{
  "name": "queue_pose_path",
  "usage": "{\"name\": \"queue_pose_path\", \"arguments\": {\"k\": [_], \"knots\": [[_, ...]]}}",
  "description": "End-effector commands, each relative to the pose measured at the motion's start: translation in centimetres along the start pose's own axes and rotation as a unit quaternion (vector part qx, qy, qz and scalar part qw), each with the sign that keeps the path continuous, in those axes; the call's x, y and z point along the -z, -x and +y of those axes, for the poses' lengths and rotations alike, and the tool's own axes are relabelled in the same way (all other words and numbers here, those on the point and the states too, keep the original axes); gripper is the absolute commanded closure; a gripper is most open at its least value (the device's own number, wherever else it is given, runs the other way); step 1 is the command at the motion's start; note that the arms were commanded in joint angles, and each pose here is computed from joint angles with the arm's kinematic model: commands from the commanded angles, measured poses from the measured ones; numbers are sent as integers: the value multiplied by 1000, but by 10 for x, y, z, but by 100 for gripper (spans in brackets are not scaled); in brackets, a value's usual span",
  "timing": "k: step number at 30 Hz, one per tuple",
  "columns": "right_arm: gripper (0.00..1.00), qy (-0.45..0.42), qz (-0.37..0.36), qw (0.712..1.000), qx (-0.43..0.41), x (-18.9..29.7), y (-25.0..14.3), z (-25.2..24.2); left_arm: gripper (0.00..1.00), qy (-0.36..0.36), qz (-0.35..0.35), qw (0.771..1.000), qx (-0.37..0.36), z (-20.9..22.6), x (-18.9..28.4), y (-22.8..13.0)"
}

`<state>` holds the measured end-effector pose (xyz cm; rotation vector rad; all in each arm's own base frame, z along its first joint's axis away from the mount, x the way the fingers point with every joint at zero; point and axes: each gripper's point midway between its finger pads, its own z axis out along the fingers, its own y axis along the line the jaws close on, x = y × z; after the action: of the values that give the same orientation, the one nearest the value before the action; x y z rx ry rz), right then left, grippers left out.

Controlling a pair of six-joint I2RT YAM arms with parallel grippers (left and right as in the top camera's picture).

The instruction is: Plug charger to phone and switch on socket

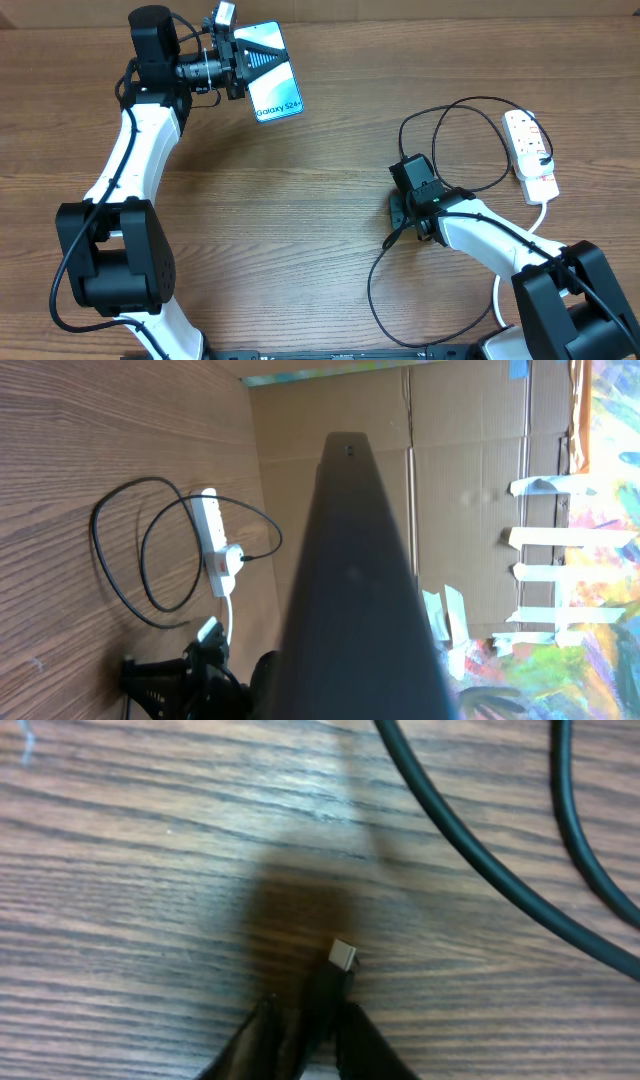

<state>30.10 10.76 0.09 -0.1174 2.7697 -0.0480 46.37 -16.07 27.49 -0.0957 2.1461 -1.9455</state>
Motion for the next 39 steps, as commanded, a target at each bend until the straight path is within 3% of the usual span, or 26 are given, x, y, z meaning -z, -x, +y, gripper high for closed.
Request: {"name": "queue_pose_path", "arguments": {"k": [1,8,19,26,32,38,39], "knots": [[85,7,6,999,-40,-4,0,5,96,-6,4,1000,-28,-14,-1,-2],[87,11,2,998,-69,-7,0,6,96,-6,7,1000,-29,-14,-3,-3],[82,21,-14,995,-100,-9,6,9,96,-6,6,1000,-29,-14,-3,-3],[85,9,11,992,-127,-9,-7,5,96,-5,5,1000,-29,-14,-3,-3],[96,14,10,992,-127,-9,-7,7,96,-6,5,1000,-28,-14,-3,-3],[96,18,28,992,-125,-9,-14,8,96,-6,5,1000,-27,-14,-3,-3],[91,18,28,992,-125,-9,-15,8,96,-5,5,1000,-27,-14,-3,-3]]}}
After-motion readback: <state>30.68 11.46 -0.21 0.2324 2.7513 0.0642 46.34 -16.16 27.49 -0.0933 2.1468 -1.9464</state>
